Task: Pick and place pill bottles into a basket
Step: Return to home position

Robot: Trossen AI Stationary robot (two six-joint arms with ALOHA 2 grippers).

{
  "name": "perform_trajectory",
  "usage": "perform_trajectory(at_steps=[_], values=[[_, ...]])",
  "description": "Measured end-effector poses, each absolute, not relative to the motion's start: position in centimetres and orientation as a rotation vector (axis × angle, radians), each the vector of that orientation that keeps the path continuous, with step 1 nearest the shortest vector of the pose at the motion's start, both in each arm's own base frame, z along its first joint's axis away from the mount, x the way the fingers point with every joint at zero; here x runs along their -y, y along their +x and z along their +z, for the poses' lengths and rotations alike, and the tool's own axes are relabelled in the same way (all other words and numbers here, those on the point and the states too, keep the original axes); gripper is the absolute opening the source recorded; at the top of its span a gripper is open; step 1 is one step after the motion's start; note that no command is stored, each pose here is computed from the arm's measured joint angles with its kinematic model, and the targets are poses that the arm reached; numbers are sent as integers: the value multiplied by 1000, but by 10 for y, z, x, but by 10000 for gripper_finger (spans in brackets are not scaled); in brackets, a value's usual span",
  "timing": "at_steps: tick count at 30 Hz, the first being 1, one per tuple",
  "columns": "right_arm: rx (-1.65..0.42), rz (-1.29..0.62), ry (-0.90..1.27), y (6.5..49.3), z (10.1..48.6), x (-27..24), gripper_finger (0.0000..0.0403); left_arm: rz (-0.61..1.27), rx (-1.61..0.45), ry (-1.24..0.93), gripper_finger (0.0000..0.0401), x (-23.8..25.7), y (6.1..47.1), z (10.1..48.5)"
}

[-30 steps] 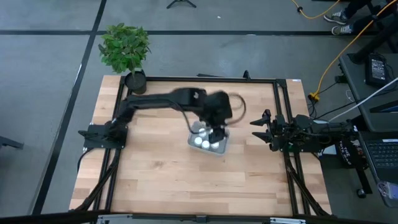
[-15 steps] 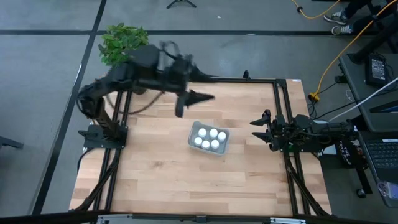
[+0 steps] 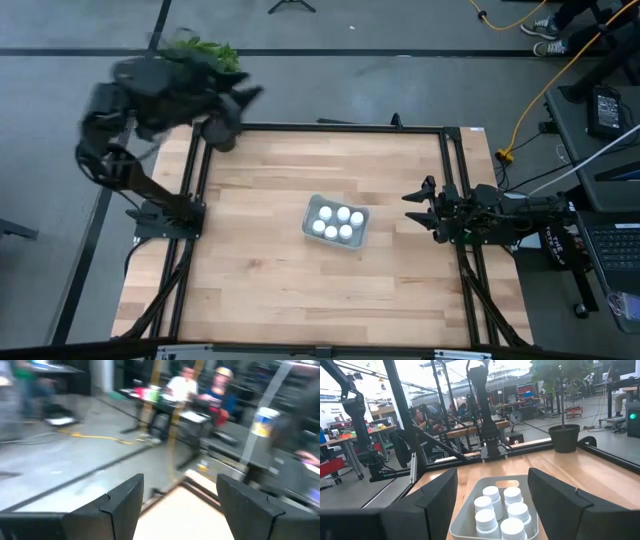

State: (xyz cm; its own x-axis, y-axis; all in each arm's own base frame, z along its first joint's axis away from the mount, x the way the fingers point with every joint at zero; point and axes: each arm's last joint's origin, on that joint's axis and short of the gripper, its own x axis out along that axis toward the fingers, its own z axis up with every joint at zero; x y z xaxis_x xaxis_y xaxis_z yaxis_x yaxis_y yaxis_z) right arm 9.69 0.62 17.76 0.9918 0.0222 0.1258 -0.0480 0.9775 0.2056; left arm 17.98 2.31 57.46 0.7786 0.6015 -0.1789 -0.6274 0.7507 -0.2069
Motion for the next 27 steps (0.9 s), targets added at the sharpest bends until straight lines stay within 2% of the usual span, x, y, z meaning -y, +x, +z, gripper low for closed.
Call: perform_trajectory(at_steps=[5,16,23,27], values=[[123,35,210,97,178,-6,245,787,-74,-240,245,-24,130,580],[123,36,210,97,178,-6,245,806,42,-192,244,-21,30,584],[123,35,210,97,178,-6,245,792,127,-210,248,-19,-33,571],[123,35,210,97,178,-6,245,756,78,-150,247,-17,-59,554]])
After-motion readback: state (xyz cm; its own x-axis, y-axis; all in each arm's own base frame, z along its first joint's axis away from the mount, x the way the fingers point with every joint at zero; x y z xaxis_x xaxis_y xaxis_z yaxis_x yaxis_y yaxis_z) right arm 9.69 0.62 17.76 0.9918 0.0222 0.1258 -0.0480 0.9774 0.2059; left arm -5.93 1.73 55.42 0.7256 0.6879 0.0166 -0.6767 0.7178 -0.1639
